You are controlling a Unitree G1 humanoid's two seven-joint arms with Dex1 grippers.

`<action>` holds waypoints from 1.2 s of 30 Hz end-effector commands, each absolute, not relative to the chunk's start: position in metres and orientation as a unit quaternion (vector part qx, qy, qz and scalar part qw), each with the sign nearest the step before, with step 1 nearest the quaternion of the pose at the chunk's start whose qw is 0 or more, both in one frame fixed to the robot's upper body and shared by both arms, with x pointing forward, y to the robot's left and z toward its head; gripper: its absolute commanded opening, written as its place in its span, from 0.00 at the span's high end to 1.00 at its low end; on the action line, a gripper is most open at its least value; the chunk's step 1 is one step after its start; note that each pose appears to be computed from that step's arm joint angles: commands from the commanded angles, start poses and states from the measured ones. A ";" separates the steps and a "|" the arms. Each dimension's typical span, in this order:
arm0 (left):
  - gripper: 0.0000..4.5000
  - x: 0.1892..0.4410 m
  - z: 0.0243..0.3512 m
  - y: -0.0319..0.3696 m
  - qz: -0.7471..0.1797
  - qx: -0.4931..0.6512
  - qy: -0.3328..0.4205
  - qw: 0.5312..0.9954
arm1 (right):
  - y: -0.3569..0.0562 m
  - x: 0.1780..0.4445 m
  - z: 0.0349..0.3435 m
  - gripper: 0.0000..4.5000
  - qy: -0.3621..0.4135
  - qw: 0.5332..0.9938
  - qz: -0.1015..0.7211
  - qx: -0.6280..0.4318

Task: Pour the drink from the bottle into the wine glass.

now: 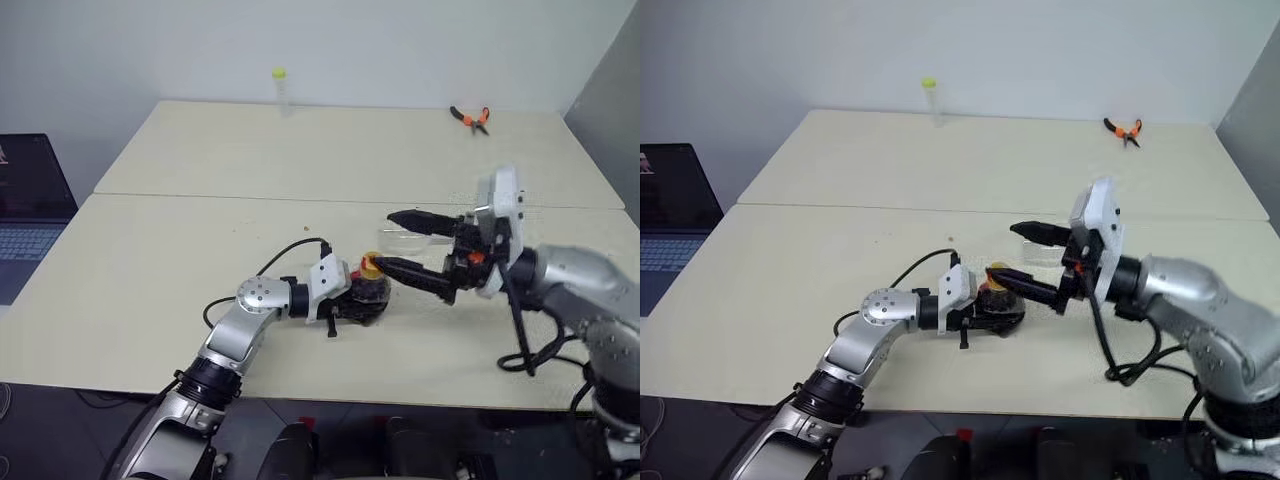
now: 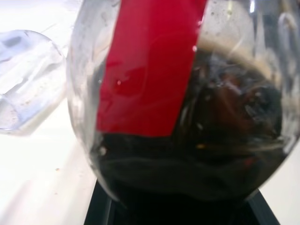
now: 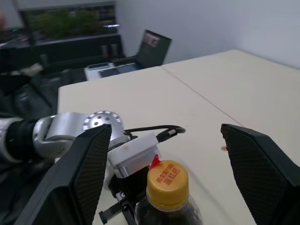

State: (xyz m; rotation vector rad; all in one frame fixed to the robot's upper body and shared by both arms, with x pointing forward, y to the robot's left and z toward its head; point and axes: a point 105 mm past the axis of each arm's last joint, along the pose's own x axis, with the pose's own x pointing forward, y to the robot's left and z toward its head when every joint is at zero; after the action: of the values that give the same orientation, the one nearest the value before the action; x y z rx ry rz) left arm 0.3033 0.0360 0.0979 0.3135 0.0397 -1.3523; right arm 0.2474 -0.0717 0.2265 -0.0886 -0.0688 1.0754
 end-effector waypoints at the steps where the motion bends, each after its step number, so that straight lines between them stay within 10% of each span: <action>1: 0.77 0.309 0.111 0.035 -0.615 0.153 -0.012 0.773 | -0.062 0.246 0.224 0.11 -0.056 0.883 0.462 -0.055; 18: 0.77 0.312 0.111 0.032 -0.617 0.155 -0.015 0.772 | -0.060 0.255 0.204 0.11 -0.036 0.901 0.426 -0.073; 26: 0.77 0.313 0.111 0.032 -0.617 0.157 -0.017 0.771 | -0.062 0.260 0.201 0.72 -0.029 0.903 0.423 -0.075; 36: 0.77 0.305 0.108 0.029 -0.631 0.160 -0.015 0.759 | -0.082 0.271 0.201 0.72 -0.007 0.851 0.511 -0.121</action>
State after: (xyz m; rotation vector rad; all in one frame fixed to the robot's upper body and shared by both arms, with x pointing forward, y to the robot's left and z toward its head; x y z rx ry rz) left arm 0.3076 0.0305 0.0983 0.3373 0.0176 -1.3614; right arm 0.2656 -0.0712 0.1928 -0.2176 0.0070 1.0440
